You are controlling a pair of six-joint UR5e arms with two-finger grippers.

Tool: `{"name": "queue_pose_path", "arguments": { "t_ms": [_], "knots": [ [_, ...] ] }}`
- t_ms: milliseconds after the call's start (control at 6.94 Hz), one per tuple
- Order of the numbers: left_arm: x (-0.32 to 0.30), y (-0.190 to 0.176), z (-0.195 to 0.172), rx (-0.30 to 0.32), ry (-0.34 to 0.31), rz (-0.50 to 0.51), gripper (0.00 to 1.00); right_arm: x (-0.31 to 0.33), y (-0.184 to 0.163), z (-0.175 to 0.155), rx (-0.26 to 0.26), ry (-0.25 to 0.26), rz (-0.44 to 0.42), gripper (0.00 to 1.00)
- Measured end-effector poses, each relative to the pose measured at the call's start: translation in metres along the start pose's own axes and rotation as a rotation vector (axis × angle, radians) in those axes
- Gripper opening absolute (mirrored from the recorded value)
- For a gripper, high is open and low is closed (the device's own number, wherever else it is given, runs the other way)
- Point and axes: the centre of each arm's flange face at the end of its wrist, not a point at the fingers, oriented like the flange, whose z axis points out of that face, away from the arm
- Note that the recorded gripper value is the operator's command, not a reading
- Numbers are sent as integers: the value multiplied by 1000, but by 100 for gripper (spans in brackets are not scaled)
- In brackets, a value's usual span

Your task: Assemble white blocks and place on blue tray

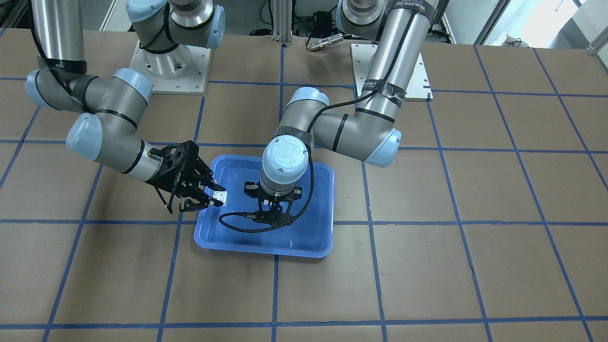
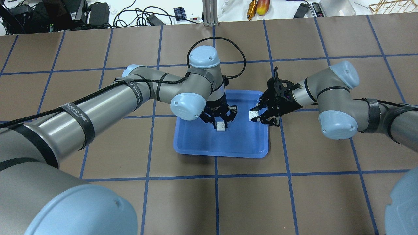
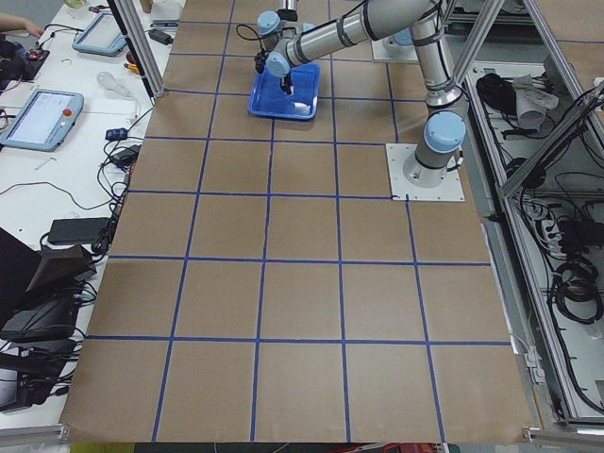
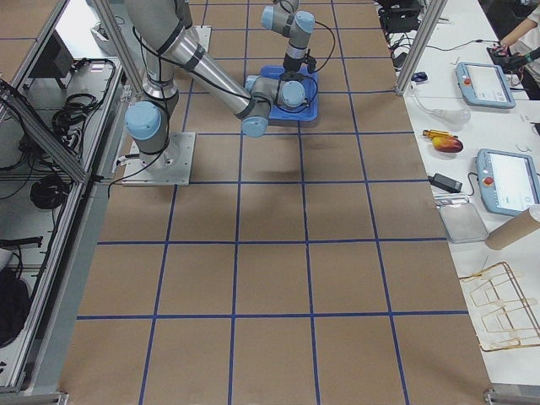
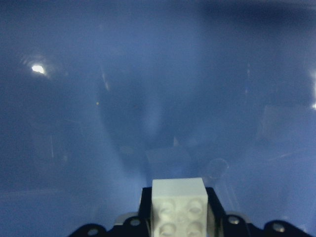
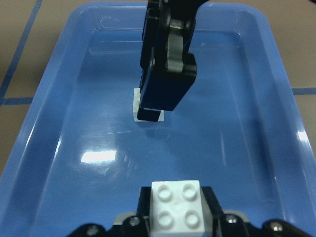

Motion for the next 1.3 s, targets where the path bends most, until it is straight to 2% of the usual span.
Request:
{"name": "queue_pose_path", "arguments": {
  "t_ms": [144,577,865,1297],
  "knots": [
    [1,0,-1,2,1,0,100,0,0,3,0,-1,6,0],
    [-11,-2,-36,57,-14,-10,100,0,-7,18,-9,-3,-4,0],
    [-57,-20,-88,122,-36,-72,100,-2,-17,31,-14,-1,12,0],
    [-136,-25,-197,137,-56,-110,100,-7,-33,55,-17,4,44,0]
  ]
}}
